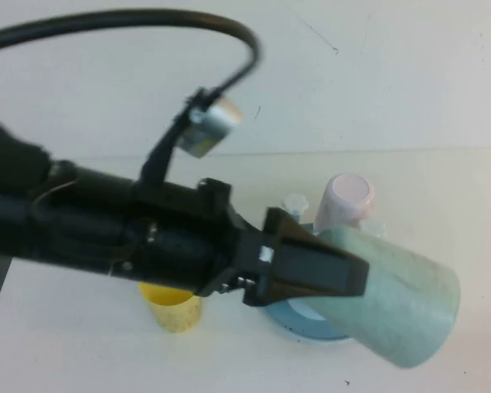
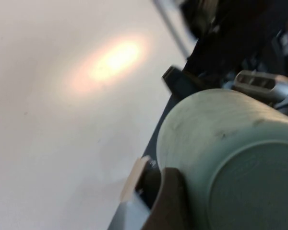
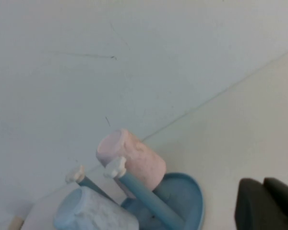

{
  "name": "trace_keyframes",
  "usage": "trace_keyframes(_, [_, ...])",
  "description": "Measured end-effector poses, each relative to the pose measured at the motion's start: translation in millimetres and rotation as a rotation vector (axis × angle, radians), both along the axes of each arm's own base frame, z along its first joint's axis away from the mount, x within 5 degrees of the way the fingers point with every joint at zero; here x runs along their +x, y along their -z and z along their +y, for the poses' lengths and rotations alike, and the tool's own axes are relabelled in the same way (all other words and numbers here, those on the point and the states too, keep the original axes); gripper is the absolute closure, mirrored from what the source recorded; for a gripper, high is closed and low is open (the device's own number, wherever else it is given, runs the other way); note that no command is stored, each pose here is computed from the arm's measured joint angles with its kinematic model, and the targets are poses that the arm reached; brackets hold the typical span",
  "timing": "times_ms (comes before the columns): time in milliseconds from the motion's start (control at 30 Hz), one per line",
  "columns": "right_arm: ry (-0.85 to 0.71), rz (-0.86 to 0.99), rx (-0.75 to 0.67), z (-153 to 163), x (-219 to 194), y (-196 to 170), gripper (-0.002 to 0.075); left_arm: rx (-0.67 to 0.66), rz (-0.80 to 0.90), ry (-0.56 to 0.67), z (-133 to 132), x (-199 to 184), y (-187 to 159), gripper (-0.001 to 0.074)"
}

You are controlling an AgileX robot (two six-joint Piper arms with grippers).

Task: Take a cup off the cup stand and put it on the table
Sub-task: Hand over the cup

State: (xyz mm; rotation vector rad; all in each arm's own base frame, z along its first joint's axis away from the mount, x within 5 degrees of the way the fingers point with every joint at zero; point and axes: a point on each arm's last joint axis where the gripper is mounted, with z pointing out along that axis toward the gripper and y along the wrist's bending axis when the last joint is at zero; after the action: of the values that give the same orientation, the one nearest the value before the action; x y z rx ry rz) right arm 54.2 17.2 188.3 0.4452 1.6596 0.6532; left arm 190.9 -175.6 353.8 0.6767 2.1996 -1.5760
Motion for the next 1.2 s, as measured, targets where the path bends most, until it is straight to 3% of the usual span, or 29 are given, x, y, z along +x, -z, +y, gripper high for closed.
trace_keyframes(200, [-0.094,0.019,-0.097,7,-2,4,0.0708,-0.226,0.153,-0.100,19,-4,20,0.0196])
trace_keyframes(367, [-0.198,-0.094,-0.155,16,-4,-5,0.0708,-0.238,0.217,-0.140,24,-3,30,0.0196])
trace_keyframes(500, [-0.307,-0.307,-0.314,26,-9,-17,0.0708,-0.249,0.293,-0.167,24,-2,30,0.0196])
trace_keyframes(767, [-0.437,-0.457,-0.522,38,-13,-23,0.0680,-0.259,0.585,-0.331,26,6,33,0.0196])
trace_keyframes(867, [-0.512,-0.487,-0.569,43,-14,-29,0.0608,-0.260,0.609,-0.342,26,7,33,0.0196])
trace_keyframes(1100, [-0.552,-0.548,-0.638,46,-12,-52,0.0337,-0.263,0.624,-0.316,25,5,32,0.0196])
trace_keyframes(1200, [-0.601,-0.557,-0.624,49,-12,-55,0.0288,-0.263,0.625,-0.309,25,4,32,0.0196])
